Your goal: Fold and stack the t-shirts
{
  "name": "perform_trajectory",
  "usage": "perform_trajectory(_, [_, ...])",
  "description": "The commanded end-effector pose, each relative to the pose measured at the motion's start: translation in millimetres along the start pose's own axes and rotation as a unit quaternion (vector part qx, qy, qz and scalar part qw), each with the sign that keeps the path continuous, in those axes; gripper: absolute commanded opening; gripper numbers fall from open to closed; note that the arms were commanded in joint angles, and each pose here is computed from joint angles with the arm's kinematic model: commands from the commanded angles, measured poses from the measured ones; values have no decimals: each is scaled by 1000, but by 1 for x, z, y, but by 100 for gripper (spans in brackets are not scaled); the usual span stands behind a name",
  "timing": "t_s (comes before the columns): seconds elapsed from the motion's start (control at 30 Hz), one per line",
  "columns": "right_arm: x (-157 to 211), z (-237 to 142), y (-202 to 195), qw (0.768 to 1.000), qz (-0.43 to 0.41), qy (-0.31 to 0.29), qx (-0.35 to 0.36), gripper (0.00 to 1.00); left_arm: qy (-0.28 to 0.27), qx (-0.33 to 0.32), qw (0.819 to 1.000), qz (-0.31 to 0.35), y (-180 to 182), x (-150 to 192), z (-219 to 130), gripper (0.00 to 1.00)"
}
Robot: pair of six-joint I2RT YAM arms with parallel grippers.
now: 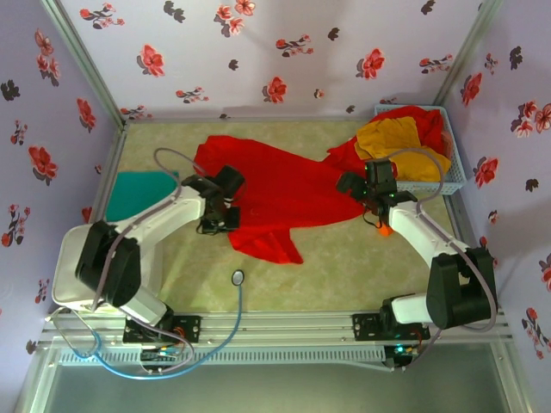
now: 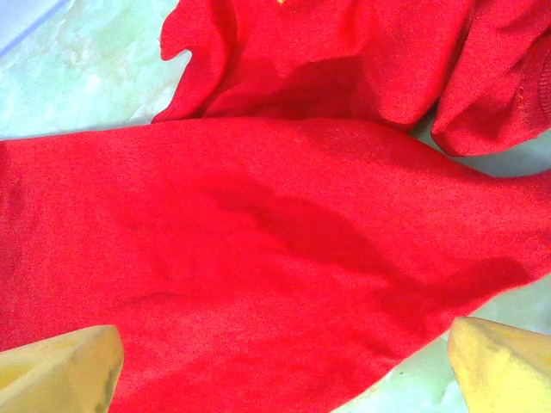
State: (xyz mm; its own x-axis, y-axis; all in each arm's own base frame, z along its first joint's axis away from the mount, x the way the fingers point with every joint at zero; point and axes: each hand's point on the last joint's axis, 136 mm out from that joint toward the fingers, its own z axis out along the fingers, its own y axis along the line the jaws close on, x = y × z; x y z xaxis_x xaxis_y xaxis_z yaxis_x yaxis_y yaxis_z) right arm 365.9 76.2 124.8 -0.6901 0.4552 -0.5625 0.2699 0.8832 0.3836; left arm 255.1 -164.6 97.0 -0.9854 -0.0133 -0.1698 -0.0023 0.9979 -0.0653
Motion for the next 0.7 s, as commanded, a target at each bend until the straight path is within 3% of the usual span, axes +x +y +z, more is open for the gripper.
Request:
perform_trajectory(0.0, [2, -3, -7, 1000, -2, -6, 15, 97, 58, -66, 996, -4, 58, 29, 1, 0])
perform_trajectory(0.07, [5, -2, -8, 1000, -1, 1, 14, 97, 64, -81, 994, -21, 78, 27, 4, 1])
perform_trajectory(0.13, [7, -1, -7, 1000, -2, 5, 10, 97, 63, -90, 993, -42, 95, 20, 9, 28])
perform_trajectory(0.17, [8, -1, -7, 1000, -3, 6, 10, 97, 65, -92, 992, -51, 99, 18, 9, 32])
perform_trajectory(0.27, [8, -3, -9, 1000, -7, 7, 14, 97, 47, -79, 994, -55, 87, 5, -1, 35])
perform_trajectory(0.43, [8, -5, -10, 1000, -12, 3, 15, 97, 22, -20, 999, -38, 35, -2, -12, 39])
perform_trajectory(0.67, [11, 6, -8, 1000, -9, 13, 12, 96, 37, -3, 999, 2, -38, 15, 28, 38])
